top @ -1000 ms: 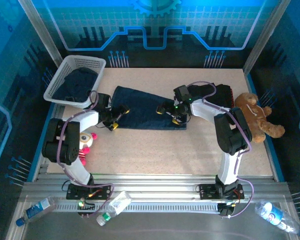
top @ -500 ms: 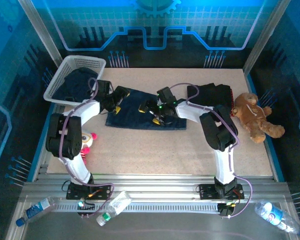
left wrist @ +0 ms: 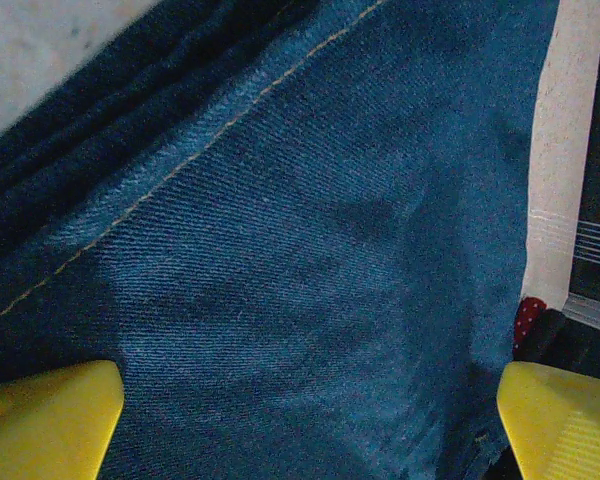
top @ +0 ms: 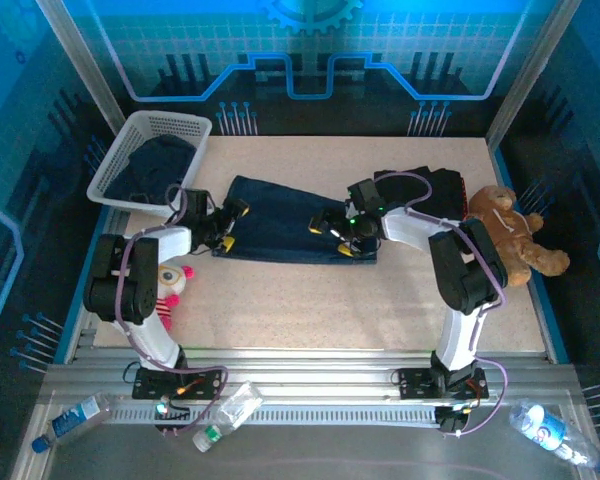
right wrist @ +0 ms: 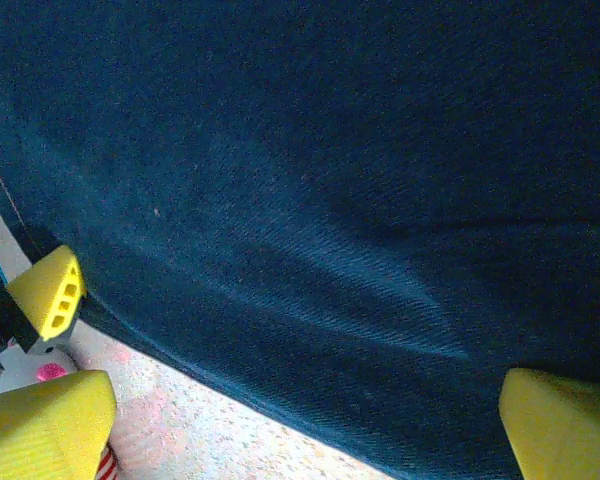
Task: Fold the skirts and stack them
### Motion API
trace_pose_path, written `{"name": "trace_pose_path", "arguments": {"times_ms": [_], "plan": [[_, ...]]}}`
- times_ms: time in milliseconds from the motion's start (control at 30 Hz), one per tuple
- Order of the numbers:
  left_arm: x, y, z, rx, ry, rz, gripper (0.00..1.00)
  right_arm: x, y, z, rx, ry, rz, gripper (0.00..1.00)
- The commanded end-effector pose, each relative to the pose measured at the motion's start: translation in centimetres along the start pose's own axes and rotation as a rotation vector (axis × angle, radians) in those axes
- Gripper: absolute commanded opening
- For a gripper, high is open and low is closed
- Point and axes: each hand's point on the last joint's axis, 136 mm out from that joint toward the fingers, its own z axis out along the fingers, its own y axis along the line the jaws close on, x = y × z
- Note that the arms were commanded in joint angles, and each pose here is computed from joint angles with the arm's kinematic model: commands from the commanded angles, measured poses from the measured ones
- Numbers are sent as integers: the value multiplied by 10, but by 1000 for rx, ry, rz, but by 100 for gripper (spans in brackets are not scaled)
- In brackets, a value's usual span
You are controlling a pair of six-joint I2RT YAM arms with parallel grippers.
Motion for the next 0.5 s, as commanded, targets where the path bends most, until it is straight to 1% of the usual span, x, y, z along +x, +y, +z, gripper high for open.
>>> {"name": "trace_pose_path", "arguments": {"times_ms": [0, 100, 167, 233, 367, 467], "plan": [[9, 102, -12, -310, -17, -120, 99, 17, -74, -14, 246, 34, 63, 100], [9, 109, -26, -308, -48, -149, 99, 14, -81, -22, 282, 10, 60, 100], [9, 105, -34, -279, -66, -162, 99, 9, -72, -29, 275, -7, 38, 100], [5, 89, -43, -237, -92, -164, 99, 0, -49, -41, 231, -38, 2, 100], [-4, 22, -62, -67, -100, -107, 99, -16, 2, -51, 84, -63, -63, 100], [-12, -29, -71, 19, -126, -15, 99, -35, 26, -44, 18, -86, -81, 100]]}}
